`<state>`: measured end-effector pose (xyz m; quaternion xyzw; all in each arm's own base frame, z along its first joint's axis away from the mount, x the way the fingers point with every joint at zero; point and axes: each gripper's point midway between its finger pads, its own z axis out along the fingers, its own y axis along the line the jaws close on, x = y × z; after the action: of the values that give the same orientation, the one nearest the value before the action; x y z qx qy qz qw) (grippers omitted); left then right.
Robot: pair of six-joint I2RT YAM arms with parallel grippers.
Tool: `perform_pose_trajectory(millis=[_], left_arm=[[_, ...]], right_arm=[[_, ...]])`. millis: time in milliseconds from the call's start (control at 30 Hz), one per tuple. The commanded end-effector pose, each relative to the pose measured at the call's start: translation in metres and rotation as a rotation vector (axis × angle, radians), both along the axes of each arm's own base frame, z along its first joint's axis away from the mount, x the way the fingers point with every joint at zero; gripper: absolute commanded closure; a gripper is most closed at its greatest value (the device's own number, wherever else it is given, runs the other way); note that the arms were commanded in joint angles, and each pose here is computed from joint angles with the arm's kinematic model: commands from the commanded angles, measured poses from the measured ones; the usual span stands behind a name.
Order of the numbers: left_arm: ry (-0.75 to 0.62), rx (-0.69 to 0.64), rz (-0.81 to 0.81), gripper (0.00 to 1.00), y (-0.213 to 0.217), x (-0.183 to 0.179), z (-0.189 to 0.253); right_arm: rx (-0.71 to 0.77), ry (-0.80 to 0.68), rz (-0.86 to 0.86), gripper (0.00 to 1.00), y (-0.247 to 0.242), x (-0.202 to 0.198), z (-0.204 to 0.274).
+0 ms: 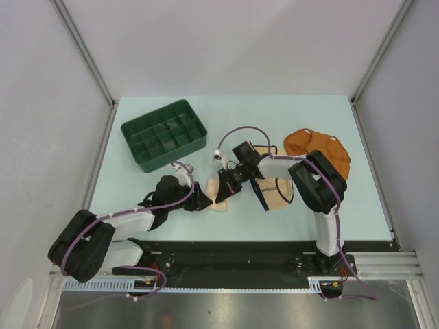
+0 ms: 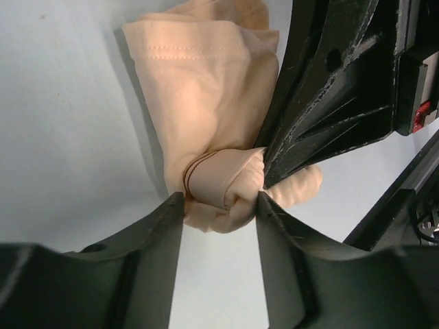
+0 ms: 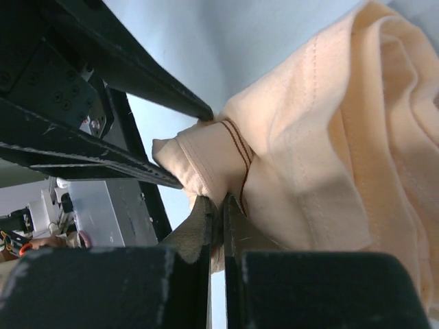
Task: Roll the underwear
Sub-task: Roll the underwear to the center of the board.
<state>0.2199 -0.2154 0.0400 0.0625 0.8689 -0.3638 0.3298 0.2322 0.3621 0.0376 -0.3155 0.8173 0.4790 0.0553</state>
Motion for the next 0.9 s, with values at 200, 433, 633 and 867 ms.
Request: perform_pose_trajectory(millis=[200, 433, 633, 867], left_arm=[[-0.015, 0.032, 0.008, 0.96, -0.004, 0.015, -0.009], [0.137, 0.159, 0.075, 1.00, 0.006, 0.021, -0.039], [0.222, 0.187, 0.120, 1.00, 0.009, 0.021, -0.050], [0.290, 0.173, 0.163, 1.00, 0.012, 0.017, -0.053]], right_arm=[[-0.096, -0.105, -0.101, 0.92, -0.006, 0.037, -0.023], [-0.089, -0.156, -0.134, 0.48, -0.008, 0.048, 0.002], [-0.151, -0.271, -0.230, 0.40, -0.027, 0.071, 0.029], [-0.215, -0.502, -0.235, 0.40, -0.041, 0.076, 0.067]])
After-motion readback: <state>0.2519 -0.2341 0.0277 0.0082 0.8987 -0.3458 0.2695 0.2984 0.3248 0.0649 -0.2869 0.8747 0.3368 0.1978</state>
